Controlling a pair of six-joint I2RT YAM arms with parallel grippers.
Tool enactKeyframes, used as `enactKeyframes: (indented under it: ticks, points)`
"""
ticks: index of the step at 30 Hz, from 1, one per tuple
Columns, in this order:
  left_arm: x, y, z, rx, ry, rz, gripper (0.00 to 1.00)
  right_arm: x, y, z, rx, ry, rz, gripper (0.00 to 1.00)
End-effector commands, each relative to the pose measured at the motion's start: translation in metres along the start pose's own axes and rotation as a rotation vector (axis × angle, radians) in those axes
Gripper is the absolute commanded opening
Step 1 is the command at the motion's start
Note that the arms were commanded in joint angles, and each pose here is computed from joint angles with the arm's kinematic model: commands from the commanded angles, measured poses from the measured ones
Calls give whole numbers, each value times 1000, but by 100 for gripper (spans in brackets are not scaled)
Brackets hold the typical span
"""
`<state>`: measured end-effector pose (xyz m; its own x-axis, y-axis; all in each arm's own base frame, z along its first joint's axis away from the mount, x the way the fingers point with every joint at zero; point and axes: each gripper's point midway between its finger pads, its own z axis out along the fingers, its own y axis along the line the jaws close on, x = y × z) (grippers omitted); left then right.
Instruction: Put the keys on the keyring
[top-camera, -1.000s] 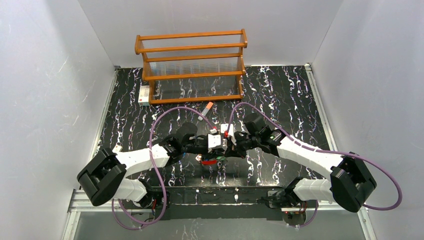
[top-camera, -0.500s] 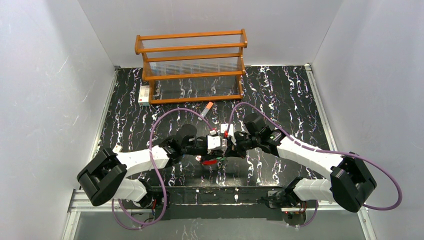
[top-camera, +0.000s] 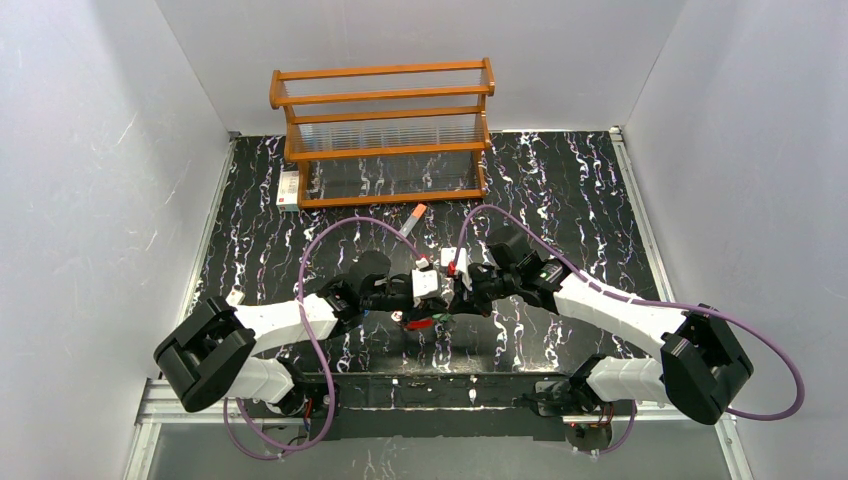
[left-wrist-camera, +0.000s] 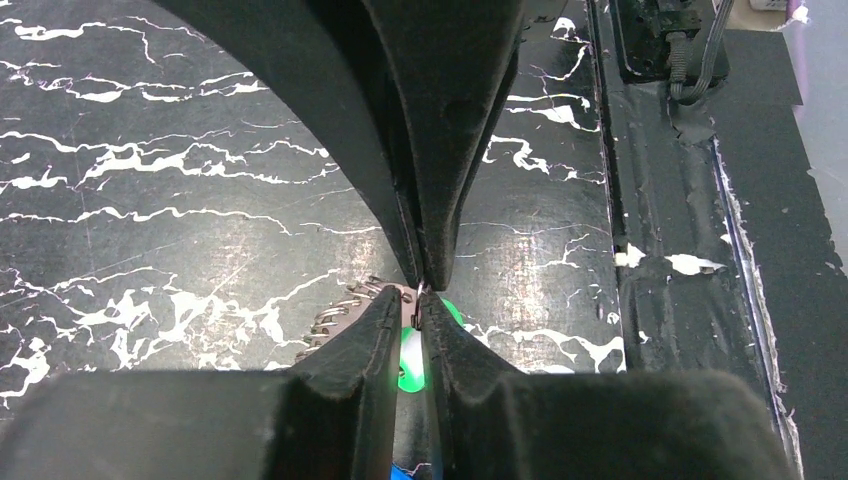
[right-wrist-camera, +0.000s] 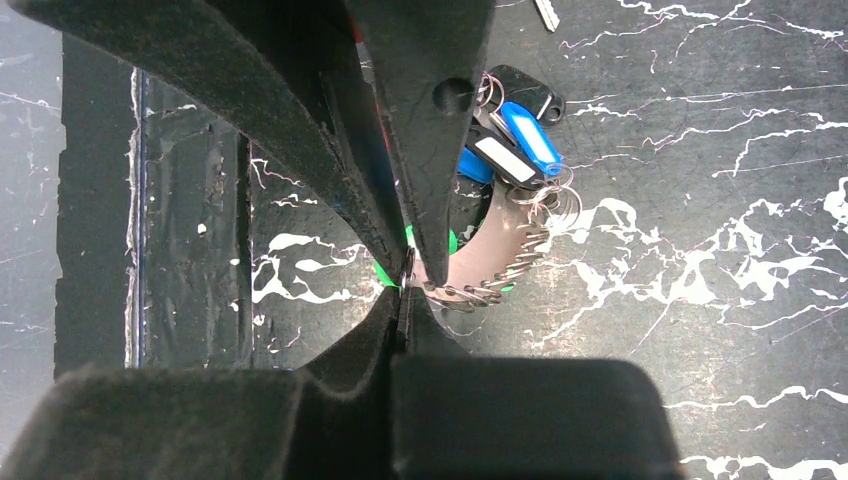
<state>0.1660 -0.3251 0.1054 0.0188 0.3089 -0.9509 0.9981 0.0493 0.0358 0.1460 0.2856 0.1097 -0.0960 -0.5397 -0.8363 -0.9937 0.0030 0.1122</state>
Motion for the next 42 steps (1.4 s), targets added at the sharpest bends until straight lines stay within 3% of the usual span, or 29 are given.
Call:
enactKeyframes:
  ticks: [1,3,7,9,11,12,15,19,29,42]
  points:
    - [-7,-2,0,6,-30,10,8,-32,-2,-3,-4,-76,-55,1]
    - [-5,-2,0,7,-29,10,0,-32,-2,-3,-1,-77,-58,1]
    - [-4,-3,-1,4,-26,6,0,-39,-6,-6,30,-99,-65,4]
    - [-4,-1,-2,-10,-26,7,0,-47,-9,-10,59,-128,-78,24]
    - [-5,1,-4,-27,-27,12,0,-56,-13,-17,105,-168,-98,50]
    - [-6,2,-5,-35,-28,14,0,-64,-16,-21,137,-200,-112,68]
    - [-11,8,-9,-78,-36,12,0,-88,-21,-39,231,-311,-133,96]
    - [-29,13,-16,-125,-78,28,0,-114,-28,-59,328,-434,-120,99]
    - [-84,33,-47,-299,-230,98,0,-145,-45,-83,456,-544,-63,99]
    - [-123,68,-130,-722,-347,168,0,-162,-70,-95,561,-601,147,99]
